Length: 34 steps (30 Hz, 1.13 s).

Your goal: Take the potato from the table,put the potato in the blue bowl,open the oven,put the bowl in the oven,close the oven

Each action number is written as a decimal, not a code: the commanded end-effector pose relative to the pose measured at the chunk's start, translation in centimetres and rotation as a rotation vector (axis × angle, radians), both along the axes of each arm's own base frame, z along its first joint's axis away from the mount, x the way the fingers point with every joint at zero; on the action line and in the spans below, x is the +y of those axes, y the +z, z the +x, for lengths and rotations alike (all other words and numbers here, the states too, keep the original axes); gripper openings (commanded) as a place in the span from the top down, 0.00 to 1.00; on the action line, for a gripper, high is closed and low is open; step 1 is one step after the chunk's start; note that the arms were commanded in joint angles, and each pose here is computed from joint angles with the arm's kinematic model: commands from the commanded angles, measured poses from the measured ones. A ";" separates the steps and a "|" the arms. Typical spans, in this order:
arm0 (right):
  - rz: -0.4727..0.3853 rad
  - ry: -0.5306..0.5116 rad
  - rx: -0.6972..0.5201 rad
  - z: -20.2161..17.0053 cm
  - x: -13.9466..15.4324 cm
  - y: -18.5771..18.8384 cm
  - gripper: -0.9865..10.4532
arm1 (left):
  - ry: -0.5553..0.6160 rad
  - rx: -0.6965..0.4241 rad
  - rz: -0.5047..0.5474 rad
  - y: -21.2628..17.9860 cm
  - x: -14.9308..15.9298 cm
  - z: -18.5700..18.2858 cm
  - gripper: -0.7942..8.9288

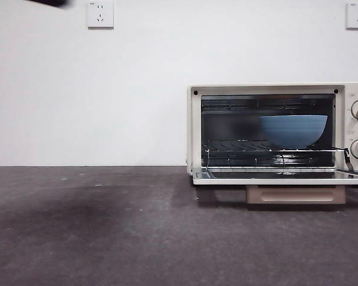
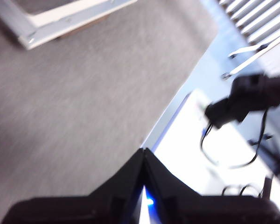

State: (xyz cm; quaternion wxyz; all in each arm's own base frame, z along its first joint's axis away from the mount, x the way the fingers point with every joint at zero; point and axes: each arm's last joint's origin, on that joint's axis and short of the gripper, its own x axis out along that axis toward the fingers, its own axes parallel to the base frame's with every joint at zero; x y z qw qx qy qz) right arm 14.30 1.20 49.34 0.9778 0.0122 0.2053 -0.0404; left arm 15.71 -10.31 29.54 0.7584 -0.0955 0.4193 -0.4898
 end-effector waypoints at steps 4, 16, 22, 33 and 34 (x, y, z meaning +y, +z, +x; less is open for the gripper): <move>-0.085 0.004 -0.056 -5.5 -0.7 0.6 0.75 | 0.061 0.188 -0.040 -3.7 -2.7 5.1 0.92; -0.083 -0.074 -0.109 -12.8 -1.8 0.0 0.92 | 0.318 0.515 -0.078 -12.2 -6.6 12.7 0.92; -0.078 -0.074 -0.140 -14.9 -2.1 -0.2 0.92 | 0.376 0.547 -0.015 -13.6 -8.4 15.5 0.92; -0.089 -0.079 -0.092 -15.0 -2.1 -0.7 0.92 | 0.451 0.555 0.125 -14.1 -11.1 17.8 0.92; -0.089 -0.079 -0.091 -15.0 -2.1 -0.7 0.92 | 0.450 0.555 0.128 -14.2 -11.2 17.8 0.92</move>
